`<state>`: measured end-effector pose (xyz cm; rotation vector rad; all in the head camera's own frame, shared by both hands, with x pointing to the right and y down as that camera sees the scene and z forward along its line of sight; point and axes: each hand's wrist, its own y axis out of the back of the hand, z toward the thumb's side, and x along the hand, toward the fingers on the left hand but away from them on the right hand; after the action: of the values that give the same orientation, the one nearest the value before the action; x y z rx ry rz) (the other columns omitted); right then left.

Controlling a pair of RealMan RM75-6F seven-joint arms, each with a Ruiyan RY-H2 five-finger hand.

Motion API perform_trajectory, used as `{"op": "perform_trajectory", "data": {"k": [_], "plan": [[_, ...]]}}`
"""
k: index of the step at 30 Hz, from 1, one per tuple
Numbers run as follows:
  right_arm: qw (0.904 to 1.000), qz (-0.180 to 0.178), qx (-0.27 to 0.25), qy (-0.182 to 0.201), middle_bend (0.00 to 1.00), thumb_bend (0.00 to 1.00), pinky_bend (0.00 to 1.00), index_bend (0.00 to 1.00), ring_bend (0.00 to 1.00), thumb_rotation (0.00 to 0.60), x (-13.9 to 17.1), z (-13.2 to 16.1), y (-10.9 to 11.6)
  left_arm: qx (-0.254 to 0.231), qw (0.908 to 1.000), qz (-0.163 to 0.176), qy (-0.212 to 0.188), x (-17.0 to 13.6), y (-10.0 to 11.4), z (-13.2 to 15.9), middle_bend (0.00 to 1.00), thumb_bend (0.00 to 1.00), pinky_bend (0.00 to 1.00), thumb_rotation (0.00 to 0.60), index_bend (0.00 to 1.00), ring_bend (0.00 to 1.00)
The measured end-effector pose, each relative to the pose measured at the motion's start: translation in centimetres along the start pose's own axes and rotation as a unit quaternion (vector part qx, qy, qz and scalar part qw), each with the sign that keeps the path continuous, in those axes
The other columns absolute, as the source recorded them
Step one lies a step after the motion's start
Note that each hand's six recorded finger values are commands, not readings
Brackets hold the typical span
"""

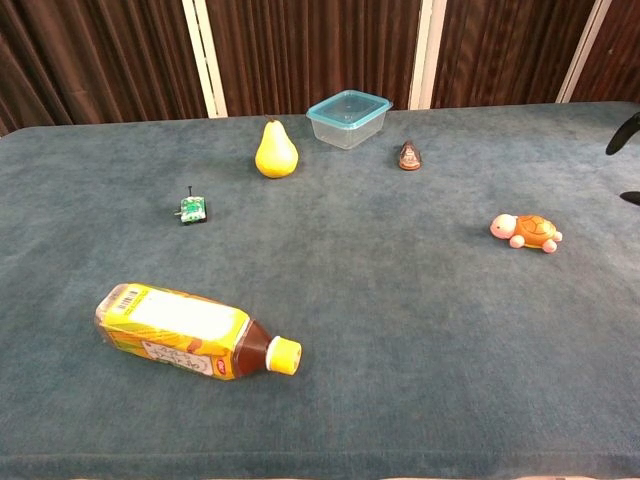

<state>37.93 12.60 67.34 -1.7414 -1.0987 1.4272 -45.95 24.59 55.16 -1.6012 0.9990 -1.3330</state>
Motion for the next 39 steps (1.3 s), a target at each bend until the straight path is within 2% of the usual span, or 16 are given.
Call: {"op": "perform_trajectory", "data": {"k": [11,21,39], "plan": [[0.9988,0.048,0.0,-0.007,0.36,0.35,1.0,0.49,1.0,0.6,-2.2,0.9,-4.7,-0.013,0.9999,0.005,0.001,-0.3,0.5,-0.5,0.0,0.53,0.24,0.6,0.14,0.04],[0.9982,0.058,0.011,-0.01,0.38,0.35,1.0,0.52,1.0,0.6,-3.7,1.3,-6.4,-0.023,0.9997,0.007,0.005,-0.4,0.9,-0.9,0.0,0.53,0.24,0.6,0.14,0.04],[0.9982,0.054,0.018,-0.016,0.45,0.38,1.0,0.6,1.0,0.6,-5.5,1.4,-8.3,-0.03,0.9995,0.003,0.004,-0.5,0.9,-1.1,0.0,0.53,0.24,0.6,0.14,0.04]]}}
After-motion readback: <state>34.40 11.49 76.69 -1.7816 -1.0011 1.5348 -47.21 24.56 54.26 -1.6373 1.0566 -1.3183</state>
